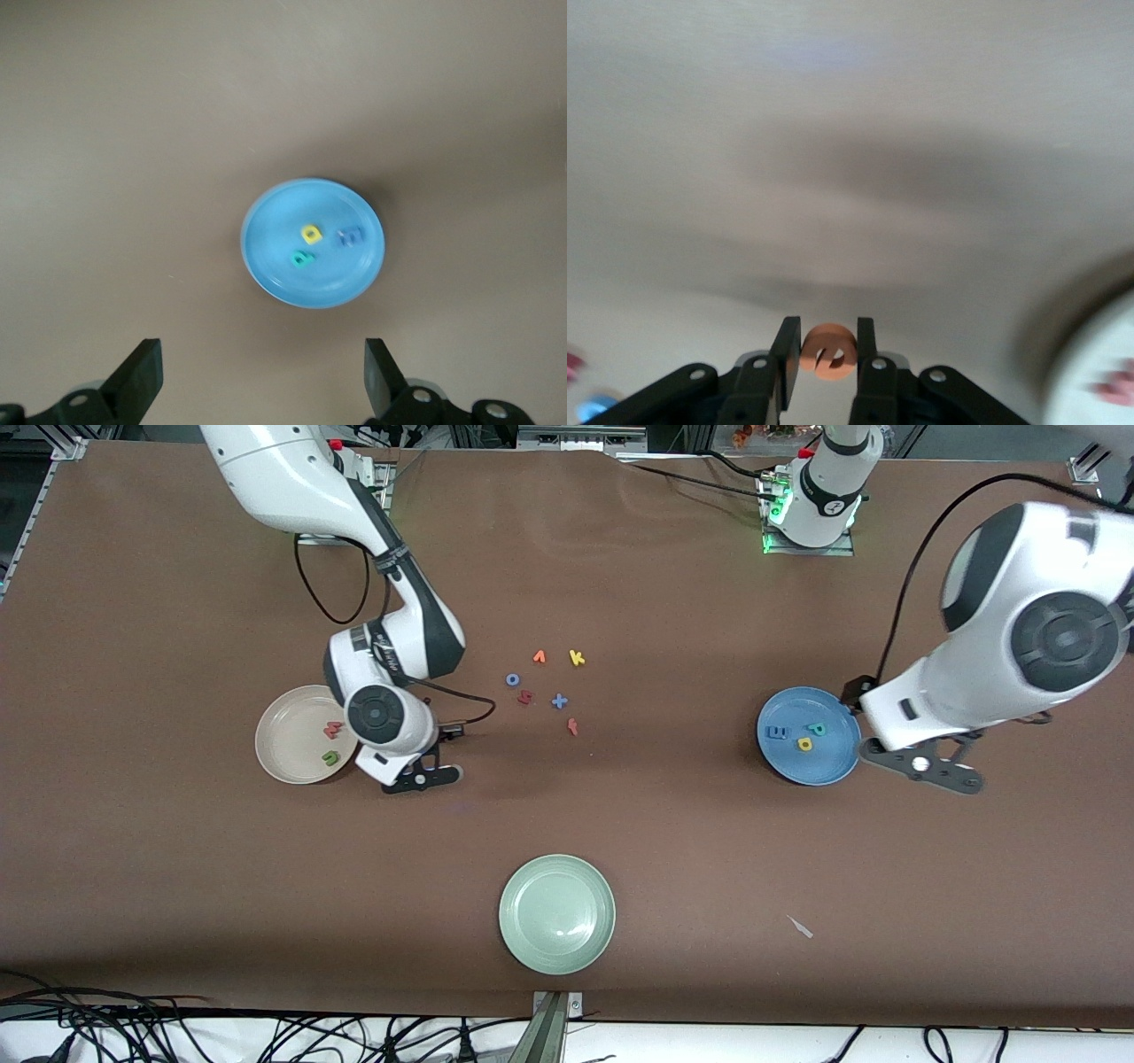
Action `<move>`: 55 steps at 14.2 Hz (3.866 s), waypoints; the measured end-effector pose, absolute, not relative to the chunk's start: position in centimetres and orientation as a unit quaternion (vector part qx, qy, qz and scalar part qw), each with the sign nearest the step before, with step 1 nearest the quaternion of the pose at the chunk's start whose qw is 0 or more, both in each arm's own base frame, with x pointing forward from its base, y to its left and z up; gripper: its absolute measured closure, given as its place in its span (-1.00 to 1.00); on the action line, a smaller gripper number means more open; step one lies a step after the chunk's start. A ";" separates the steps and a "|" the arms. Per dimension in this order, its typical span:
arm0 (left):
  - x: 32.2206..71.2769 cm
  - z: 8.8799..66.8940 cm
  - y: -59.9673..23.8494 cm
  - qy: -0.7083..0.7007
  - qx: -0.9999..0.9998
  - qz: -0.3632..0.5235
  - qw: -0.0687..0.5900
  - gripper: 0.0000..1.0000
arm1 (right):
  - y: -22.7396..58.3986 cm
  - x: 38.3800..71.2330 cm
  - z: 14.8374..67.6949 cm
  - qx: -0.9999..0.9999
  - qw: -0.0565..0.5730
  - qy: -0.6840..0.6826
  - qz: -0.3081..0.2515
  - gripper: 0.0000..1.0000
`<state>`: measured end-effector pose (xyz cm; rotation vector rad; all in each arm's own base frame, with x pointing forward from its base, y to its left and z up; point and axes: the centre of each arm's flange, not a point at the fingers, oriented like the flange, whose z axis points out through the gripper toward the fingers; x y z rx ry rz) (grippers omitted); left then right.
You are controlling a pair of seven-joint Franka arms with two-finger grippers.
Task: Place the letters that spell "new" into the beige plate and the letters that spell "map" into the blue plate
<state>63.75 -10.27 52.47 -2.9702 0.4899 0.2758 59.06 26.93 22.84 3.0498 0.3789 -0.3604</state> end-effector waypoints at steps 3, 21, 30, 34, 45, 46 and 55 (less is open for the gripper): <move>63.3 56.8 -4.8 0.084 -0.995 0.050 -0.027 -1.00 | 21.3 59.9 23.9 0.979 0.029 0.164 -0.121 0.41; 58.0 57.2 -2.9 0.059 -0.998 -0.024 0.023 -1.00 | 12.4 60.1 28.6 0.970 0.005 0.167 -0.179 -1.00; 58.4 57.3 -2.3 0.054 -0.998 -0.029 0.023 -1.00 | 13.6 59.4 39.6 0.964 0.021 0.150 -0.217 -1.00; 58.5 57.8 -2.4 0.054 -0.998 -0.034 0.023 -1.00 | 14.9 57.9 44.4 0.967 0.029 0.166 -0.192 -1.00; 58.8 57.8 -1.9 0.049 -0.998 -0.017 0.020 -1.00 | 6.9 52.9 60.9 0.991 0.034 0.108 -0.070 -1.00; 58.7 57.8 -1.8 0.048 -0.999 -0.014 0.020 -1.00 | 6.3 52.9 61.1 0.992 0.034 0.101 -0.068 -1.00; 58.7 58.3 -2.4 0.053 -0.998 -0.014 0.017 -1.00 | 4.4 54.0 59.8 0.993 0.032 0.084 -0.071 -1.00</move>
